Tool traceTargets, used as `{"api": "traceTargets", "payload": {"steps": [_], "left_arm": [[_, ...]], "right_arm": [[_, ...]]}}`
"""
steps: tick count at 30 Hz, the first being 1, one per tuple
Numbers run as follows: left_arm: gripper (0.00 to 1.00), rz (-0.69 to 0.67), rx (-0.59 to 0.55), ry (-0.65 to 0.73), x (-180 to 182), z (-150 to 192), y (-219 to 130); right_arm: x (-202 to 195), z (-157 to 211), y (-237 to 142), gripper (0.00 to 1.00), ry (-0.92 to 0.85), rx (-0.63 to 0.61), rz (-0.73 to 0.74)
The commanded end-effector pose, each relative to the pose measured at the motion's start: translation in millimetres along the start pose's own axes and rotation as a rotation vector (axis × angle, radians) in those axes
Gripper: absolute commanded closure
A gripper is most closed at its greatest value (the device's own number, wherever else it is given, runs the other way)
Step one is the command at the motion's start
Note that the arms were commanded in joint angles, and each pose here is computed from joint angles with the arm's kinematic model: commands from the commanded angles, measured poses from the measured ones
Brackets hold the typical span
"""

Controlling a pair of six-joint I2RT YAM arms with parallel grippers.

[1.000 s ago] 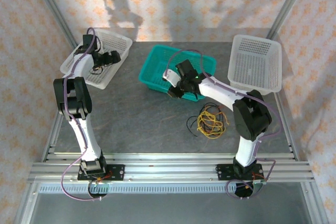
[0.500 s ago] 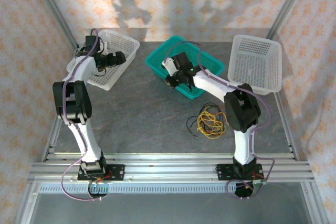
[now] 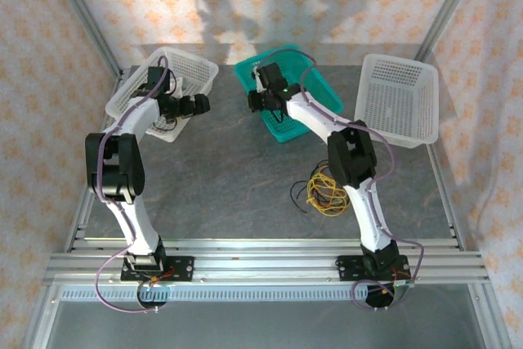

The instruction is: Untangle the cables

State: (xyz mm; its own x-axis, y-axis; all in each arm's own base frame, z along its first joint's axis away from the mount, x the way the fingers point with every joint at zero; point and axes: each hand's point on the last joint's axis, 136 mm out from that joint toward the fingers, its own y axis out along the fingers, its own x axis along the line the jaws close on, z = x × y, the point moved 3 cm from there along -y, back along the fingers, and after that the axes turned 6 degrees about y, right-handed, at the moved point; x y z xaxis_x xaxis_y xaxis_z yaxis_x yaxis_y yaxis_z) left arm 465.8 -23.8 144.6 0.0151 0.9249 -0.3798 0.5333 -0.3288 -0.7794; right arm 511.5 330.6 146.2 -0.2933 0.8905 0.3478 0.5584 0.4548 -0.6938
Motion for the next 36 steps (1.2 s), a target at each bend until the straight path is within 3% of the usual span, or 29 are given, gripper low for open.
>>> {"api": "traceTargets", "payload": {"steps": [1, 2, 5, 8, 13, 22, 24, 26, 30, 36], "left_arm": [[0.01, 0.031, -0.042, 0.018, -20.1, -8.0, -13.0], [0.01, 0.044, -0.045, 0.024, -26.3, -8.8, -11.6], [0.01, 0.087, -0.056, 0.030, -43.1, -12.6, -7.4], [0.02, 0.132, -0.071, 0.028, -60.1, -18.2, -0.9], [0.05, 0.193, -0.056, 0.051, -94.3, -24.2, 24.3], [0.04, 0.300, -0.062, 0.083, -158.7, -41.9, 63.4], [0.01, 0.281, -0.053, 0.097, -163.9, -42.8, 71.4], [0.01, 0.212, -0.057, 0.102, -160.2, -46.2, 76.5], [0.01, 0.062, -0.100, 0.056, -140.9, -56.4, 81.0], [0.01, 0.025, -0.151, 0.021, -139.4, -72.1, 90.1]], "right_arm": [[-3.6, -16.4, 11.5, 0.74, 0.168, -0.018, -0.005], [-1.7, -23.8, 11.6, 0.65, 0.181, -0.031, -0.023], [-0.1, -46.3, -1.0, 0.53, 0.208, -0.079, -0.057], [-6.9, -63.3, -24.6, 0.48, 0.227, -0.125, -0.064], [-37.9, -71.6, -72.0, 0.47, 0.285, -0.213, -0.041], [-125.7, -56.4, -160.1, 0.45, 0.342, -0.372, 0.192], [-152.3, -51.8, -177.6, 0.44, 0.367, -0.391, 0.282], [-187.8, -44.8, -196.7, 0.28, 0.422, -0.409, 0.423], [-252.2, -31.0, -221.6, 0.15, 0.518, -0.404, 0.607], [-314.9, -28.6, -215.7, 0.16, 0.622, -0.344, 0.610]]}}
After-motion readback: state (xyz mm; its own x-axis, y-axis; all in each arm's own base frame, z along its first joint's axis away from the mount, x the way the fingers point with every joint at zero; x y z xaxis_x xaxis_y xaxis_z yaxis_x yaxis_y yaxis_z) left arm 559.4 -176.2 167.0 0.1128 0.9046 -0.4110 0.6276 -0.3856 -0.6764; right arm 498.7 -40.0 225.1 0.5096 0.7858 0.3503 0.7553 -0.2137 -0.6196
